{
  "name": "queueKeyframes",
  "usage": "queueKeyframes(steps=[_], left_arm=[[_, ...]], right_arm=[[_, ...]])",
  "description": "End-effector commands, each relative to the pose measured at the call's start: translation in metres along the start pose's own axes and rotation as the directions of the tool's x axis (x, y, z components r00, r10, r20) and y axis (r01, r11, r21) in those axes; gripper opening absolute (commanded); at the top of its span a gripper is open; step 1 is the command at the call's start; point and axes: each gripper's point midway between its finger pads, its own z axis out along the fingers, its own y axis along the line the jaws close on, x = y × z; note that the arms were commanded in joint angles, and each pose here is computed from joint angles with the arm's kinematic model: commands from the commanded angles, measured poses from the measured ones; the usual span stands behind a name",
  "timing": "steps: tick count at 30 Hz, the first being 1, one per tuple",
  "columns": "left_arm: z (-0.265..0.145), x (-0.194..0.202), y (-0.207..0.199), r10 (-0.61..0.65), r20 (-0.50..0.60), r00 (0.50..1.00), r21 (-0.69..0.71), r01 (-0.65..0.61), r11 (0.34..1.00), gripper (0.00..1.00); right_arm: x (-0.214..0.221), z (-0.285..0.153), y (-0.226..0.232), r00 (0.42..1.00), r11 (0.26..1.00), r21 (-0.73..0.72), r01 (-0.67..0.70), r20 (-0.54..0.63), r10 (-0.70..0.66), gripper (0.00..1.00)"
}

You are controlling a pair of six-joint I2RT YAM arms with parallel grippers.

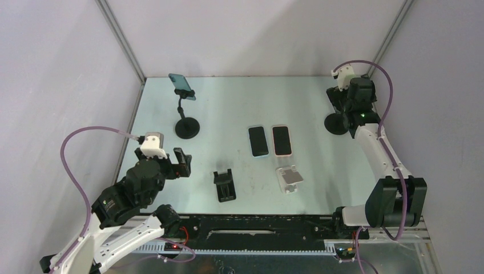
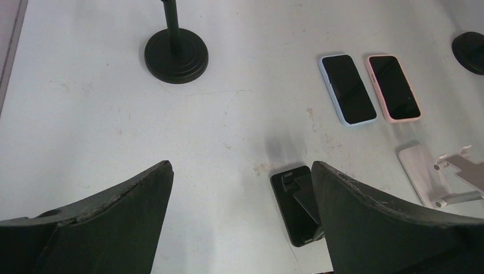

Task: Remove the phone from the phone stand
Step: Pick up the phone stand with the phone at the center of the board.

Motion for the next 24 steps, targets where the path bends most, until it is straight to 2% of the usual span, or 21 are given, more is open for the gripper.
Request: queueKeyframes(steps=[1, 9, 13, 15, 17, 19, 21, 24], left_arm=[[0.002, -0.003, 0.002, 0.001, 0.022, 1.0, -0.009, -0.001, 1.0, 0.98], [0.002, -0.002, 0.002, 0.003, 0.019, 1.0, -0.01, -0.003, 1.0, 0.98], [0.002, -0.002, 0.002, 0.003, 0.019, 1.0, -0.009, -0.003, 1.0, 0.98], [0.002, -0.003, 0.002, 0.002, 0.02, 1.0, -0.01, -0.002, 1.0, 0.98], [0.002, -0.003, 0.002, 0.002, 0.021, 1.0, -0.009, -0.002, 1.0, 0.98], [0.002, -0.003, 0.002, 0.003, 0.02, 1.0, -0.01, -0.003, 1.0, 0.98], [0.002, -0.003, 0.002, 0.003, 0.021, 1.0, -0.011, -0.002, 1.0, 0.98], [0.002, -0.003, 0.002, 0.002, 0.021, 1.0, -0.012, -0.002, 1.0, 0.98]], right_arm=[[-0.003, 0.003, -0.008, 1.0, 0.998, 0.051, -0.021, 0.021, 0.02, 0.93], [-0.009, 0.002, -0.009, 0.999, 0.999, 0.048, -0.02, 0.045, 0.018, 0.79], [-0.008, 0.001, -0.008, 0.999, 0.999, 0.042, -0.012, 0.044, 0.01, 0.66], [-0.008, 0.001, -0.008, 0.999, 0.999, 0.039, -0.008, 0.043, 0.006, 0.57], [-0.01, 0.001, -0.007, 0.999, 1.0, 0.03, -0.004, 0.05, 0.002, 0.42], [-0.011, 0.0, -0.006, 0.998, 1.0, 0.024, 0.002, 0.057, -0.003, 0.13], [-0.014, -0.002, -0.008, 0.998, 1.0, 0.025, -0.001, 0.069, 0.0, 0.0], [-0.024, -0.009, -0.013, 0.994, 0.999, 0.033, -0.011, 0.105, 0.008, 0.0]])
